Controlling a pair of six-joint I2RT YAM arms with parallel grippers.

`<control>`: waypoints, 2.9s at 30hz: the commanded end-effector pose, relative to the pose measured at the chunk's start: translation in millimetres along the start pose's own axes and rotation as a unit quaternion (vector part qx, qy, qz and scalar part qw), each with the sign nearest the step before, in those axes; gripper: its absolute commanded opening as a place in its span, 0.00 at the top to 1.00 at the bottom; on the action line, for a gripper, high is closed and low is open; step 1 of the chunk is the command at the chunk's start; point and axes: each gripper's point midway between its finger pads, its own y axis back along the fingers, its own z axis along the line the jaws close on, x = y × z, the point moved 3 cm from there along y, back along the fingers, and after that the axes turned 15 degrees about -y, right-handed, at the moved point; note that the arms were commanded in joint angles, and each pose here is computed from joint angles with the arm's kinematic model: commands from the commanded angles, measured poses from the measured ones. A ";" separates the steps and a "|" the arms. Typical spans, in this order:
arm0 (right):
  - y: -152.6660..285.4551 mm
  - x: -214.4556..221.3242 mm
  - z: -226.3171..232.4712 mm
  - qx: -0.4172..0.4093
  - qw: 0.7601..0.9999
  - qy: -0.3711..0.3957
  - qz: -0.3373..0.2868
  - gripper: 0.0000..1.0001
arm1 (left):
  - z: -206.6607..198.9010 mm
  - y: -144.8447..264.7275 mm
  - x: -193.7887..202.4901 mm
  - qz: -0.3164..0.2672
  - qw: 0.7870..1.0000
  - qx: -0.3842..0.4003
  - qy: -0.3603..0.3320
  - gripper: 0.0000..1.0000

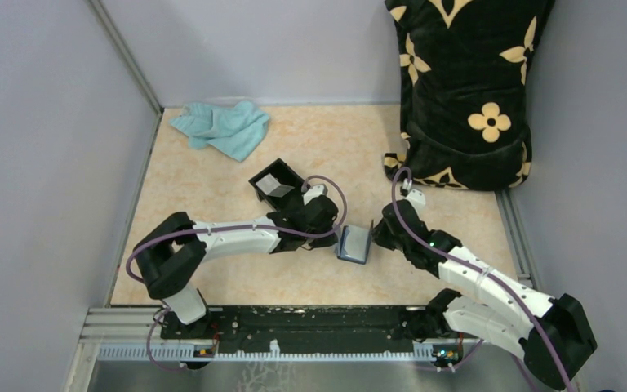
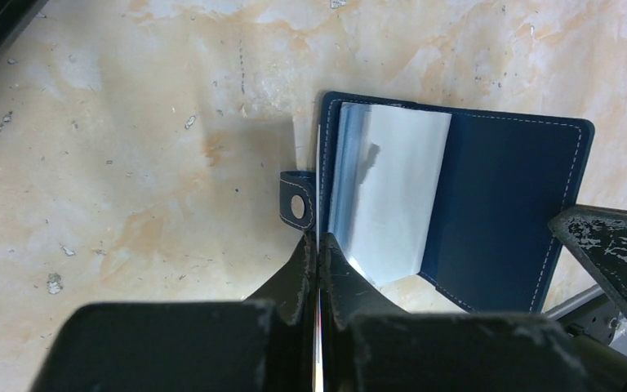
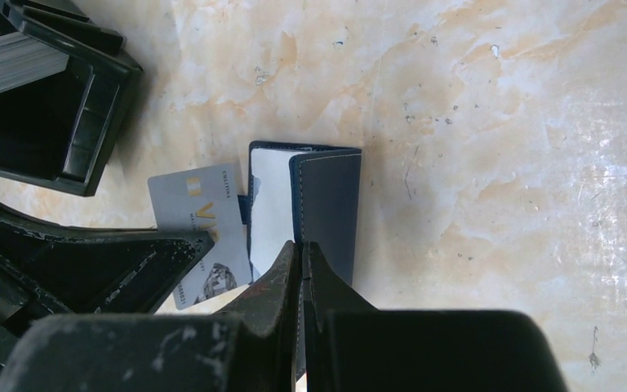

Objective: Put the credit cards into the card holder
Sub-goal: Open the card holder at the center of the board.

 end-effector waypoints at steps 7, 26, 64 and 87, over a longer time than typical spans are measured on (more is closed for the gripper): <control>0.6 -6.6 4.0 -0.016 1.000 -0.003 -0.010 1.00 | -3.4 -1.1 -1.0 -0.001 0.999 0.041 0.009 1.00; -1.6 -3.0 0.9 -0.016 1.000 -0.005 -0.004 1.00 | -6.4 7.5 -7.5 -0.001 0.998 0.060 0.019 1.00; -2.8 1.6 -1.4 -0.021 1.000 -0.012 0.003 1.00 | -1.5 -0.4 6.9 0.019 0.998 0.059 0.019 1.00; -2.9 0.1 1.8 -0.021 1.000 -0.006 0.004 1.00 | -9.7 -3.5 5.8 0.021 0.997 0.077 0.025 1.00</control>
